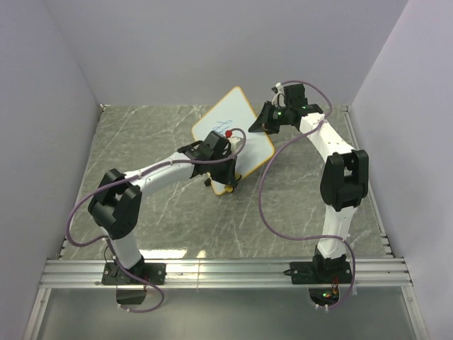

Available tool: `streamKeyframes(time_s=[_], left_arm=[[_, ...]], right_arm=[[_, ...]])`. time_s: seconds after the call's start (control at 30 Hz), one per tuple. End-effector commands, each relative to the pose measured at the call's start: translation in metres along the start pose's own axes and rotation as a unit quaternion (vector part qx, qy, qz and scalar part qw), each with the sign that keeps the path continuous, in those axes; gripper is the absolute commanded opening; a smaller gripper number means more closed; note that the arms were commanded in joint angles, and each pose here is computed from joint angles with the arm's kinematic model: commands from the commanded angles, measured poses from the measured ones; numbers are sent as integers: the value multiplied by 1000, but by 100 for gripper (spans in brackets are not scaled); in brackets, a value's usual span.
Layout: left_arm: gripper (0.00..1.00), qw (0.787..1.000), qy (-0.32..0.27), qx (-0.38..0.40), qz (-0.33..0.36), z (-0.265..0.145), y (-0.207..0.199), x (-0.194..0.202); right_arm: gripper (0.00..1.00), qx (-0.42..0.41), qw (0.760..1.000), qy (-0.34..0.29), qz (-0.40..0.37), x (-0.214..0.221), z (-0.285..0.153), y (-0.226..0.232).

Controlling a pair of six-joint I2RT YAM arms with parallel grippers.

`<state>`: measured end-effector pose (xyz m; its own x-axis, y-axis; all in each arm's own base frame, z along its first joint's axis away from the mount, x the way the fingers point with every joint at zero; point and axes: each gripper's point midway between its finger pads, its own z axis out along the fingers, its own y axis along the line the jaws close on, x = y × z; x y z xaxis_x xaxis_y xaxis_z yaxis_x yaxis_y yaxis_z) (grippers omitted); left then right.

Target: Erase the whiteboard

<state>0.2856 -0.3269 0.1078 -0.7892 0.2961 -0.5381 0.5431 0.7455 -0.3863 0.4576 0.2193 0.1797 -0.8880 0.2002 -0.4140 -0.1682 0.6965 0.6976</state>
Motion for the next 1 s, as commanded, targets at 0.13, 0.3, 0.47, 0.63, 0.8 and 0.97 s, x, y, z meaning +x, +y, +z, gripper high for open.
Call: streamKeyframes(time_s=[0.13,0.3,0.47,0.63,0.8,0.97], left_arm=[[1,999,-12,-47,-2,26,21,-43],[0,996,-26,-89,2,37,33,-74],[0,985,-53,-153,-60,32,90,-103],[0,971,-84,-185,-128,22,165,-126],[0,965,-81,-189,-160,34,212,-132],[0,970,-87,-160,-162,36,217,-144]], right_arm=[[0,42,998,39,13,31,5,-9],[0,45,998,42,8,33,5,-11],[0,44,998,52,15,41,5,-15],[0,38,997,67,12,58,0,-10],[0,34,996,83,5,75,-2,-4],[0,30,995,91,0,85,-3,0]])
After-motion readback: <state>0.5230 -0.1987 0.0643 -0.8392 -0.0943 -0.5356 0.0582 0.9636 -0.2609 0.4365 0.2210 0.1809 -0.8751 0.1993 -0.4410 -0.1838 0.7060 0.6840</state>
